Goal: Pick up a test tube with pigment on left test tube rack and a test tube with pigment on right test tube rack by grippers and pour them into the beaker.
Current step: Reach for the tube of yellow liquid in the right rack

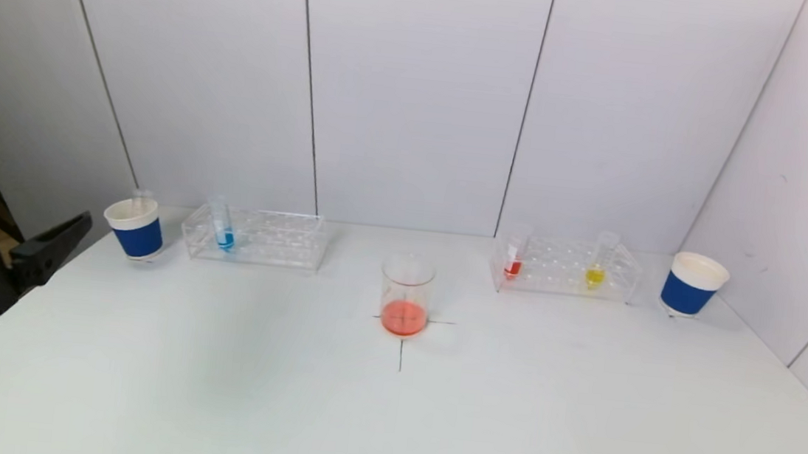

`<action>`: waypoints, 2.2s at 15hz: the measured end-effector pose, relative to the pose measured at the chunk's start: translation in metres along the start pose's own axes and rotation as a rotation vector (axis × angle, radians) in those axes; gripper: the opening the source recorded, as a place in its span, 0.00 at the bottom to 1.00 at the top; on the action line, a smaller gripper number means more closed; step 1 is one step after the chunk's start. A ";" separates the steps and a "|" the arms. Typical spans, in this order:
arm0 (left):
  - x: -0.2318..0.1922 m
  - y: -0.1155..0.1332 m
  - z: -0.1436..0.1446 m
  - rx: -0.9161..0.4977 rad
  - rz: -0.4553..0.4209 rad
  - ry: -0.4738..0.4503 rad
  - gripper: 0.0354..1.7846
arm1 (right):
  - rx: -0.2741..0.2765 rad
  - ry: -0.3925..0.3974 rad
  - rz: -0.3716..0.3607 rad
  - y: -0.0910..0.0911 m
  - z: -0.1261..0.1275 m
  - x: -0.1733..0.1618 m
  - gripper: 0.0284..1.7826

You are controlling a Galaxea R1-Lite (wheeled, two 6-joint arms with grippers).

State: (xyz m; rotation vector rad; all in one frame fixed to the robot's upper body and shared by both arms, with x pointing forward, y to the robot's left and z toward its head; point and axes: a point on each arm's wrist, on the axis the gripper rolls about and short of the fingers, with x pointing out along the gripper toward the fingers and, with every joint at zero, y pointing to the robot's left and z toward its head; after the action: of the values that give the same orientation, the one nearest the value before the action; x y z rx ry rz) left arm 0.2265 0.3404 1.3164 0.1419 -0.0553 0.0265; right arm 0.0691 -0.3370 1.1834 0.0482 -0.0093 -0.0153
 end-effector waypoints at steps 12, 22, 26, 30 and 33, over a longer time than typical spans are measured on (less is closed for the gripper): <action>-0.173 -0.014 -0.064 -0.097 -0.074 0.042 0.99 | 0.000 0.000 0.000 0.000 0.000 0.000 1.00; -0.168 -0.021 -0.110 -0.086 -0.115 -0.008 0.99 | 0.000 0.000 0.000 0.000 0.000 0.000 1.00; -0.165 -0.020 -0.115 -0.092 -0.054 -0.016 0.99 | 0.000 0.000 0.000 0.000 0.000 0.000 1.00; -0.165 -0.021 -0.121 -0.052 -0.025 0.038 0.99 | 0.000 0.000 0.000 0.000 0.000 0.000 1.00; -0.165 -0.021 -0.124 -0.072 -0.051 0.063 0.99 | 0.000 0.000 0.000 0.000 0.000 0.000 1.00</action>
State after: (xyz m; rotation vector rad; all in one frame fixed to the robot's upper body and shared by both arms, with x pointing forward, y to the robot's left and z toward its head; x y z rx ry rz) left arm 0.0689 0.3330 1.1816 0.0701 0.0103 -0.0214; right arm 0.0691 -0.3370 1.1834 0.0482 -0.0093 -0.0153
